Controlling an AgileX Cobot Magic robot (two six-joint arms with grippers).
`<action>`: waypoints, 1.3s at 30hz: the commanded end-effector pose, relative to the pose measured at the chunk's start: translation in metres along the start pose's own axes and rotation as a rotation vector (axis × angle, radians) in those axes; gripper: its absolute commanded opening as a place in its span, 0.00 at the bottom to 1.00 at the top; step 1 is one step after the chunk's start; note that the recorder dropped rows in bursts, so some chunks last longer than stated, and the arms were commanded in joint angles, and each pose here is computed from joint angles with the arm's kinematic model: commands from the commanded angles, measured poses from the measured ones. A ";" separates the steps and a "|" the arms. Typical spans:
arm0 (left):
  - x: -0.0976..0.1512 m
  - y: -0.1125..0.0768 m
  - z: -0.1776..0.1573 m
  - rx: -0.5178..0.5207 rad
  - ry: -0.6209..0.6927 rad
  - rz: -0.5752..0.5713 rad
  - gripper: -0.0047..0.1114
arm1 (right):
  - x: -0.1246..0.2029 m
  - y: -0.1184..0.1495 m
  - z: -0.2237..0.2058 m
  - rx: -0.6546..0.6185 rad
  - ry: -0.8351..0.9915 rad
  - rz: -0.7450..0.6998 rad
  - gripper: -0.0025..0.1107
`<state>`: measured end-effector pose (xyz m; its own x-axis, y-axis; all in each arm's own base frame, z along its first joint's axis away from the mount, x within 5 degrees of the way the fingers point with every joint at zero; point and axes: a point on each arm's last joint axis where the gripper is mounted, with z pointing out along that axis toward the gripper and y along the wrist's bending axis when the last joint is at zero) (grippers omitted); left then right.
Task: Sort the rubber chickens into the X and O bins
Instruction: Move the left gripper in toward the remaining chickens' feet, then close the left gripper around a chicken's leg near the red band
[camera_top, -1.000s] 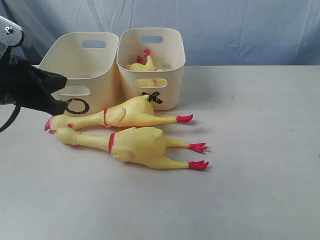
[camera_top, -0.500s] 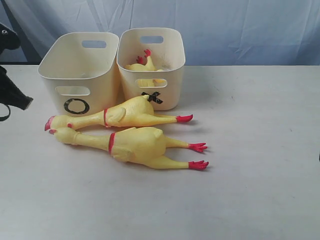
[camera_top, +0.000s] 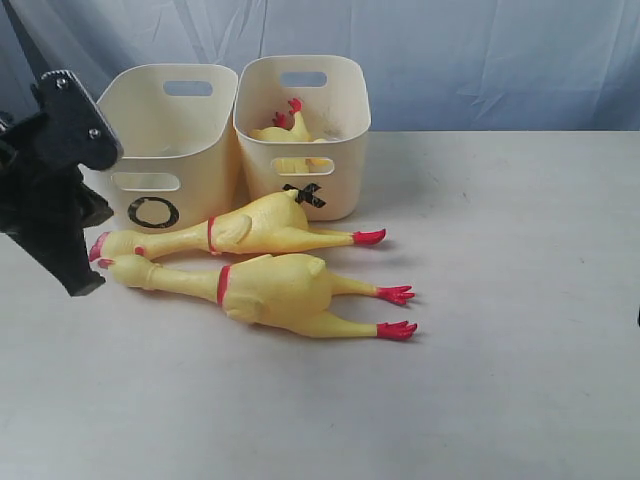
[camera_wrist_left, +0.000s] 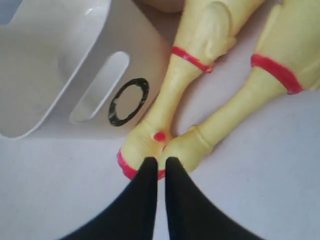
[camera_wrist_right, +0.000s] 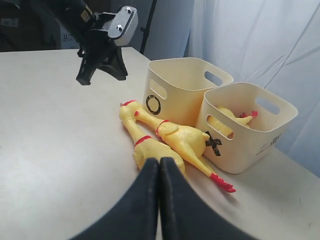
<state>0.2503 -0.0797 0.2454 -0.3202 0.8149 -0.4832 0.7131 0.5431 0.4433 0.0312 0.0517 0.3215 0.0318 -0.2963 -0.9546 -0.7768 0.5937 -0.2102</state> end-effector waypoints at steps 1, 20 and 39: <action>-0.006 -0.016 0.025 0.121 -0.011 0.192 0.29 | 0.001 0.000 0.000 0.007 0.002 0.004 0.02; -0.001 -0.036 0.094 0.130 0.032 0.551 0.51 | 0.002 0.000 0.000 0.005 0.005 0.007 0.02; 0.006 -0.043 0.123 0.125 0.022 0.650 0.50 | 0.002 0.000 0.000 0.005 0.005 0.015 0.02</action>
<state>0.2925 -0.1201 0.1341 0.1673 0.9763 -0.1371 0.8372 -0.0672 0.5428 0.0310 0.0517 0.3212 0.0194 -0.2902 -0.9568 -0.7786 0.5959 -0.1965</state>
